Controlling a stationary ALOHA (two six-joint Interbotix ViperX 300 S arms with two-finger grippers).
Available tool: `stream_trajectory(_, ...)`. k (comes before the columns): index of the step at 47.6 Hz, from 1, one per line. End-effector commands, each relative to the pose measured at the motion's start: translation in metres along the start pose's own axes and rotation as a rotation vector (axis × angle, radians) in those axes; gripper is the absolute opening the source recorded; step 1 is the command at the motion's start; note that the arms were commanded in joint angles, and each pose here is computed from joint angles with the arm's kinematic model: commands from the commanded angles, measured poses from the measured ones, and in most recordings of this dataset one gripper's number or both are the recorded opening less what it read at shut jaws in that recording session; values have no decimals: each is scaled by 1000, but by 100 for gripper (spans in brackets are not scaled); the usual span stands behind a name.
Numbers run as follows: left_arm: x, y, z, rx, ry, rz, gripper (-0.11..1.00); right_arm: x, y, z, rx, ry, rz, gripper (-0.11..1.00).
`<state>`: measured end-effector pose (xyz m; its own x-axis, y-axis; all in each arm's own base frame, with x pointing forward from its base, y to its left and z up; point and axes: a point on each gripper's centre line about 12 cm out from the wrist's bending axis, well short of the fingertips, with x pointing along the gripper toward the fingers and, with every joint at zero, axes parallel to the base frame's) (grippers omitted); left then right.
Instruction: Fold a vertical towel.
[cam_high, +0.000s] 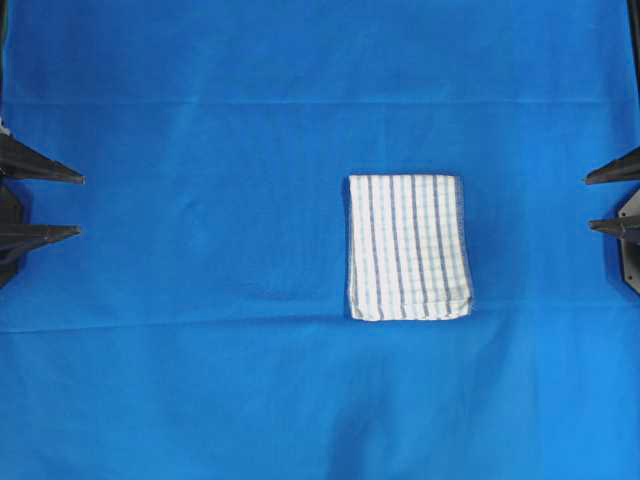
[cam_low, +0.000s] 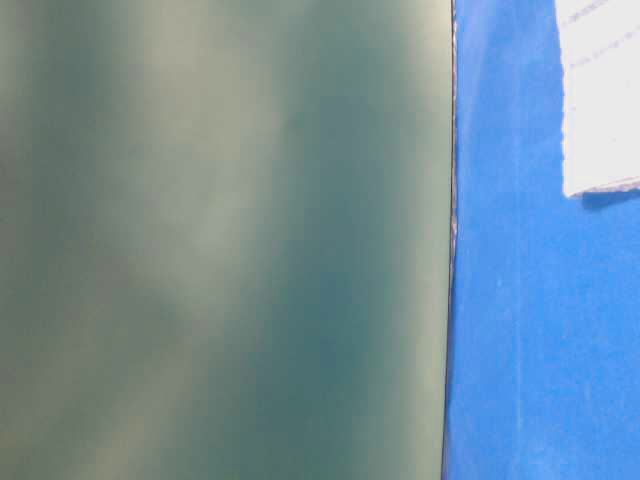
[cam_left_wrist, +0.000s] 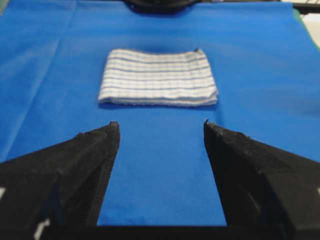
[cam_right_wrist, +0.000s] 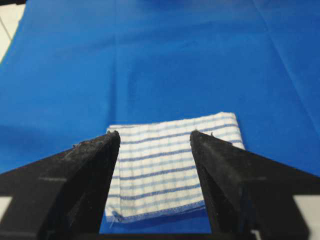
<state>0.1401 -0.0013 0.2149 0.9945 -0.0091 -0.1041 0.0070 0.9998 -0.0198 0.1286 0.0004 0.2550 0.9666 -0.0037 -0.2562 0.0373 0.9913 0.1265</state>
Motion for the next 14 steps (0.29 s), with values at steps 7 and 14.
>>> stream_trajectory(7,1,0,5,-3,-9,3,66,2,1,4,1,-1,0,62)
stream_trajectory(14,1,0,5,-3,-8,3,66,2,1,4,1,-1,0,62)
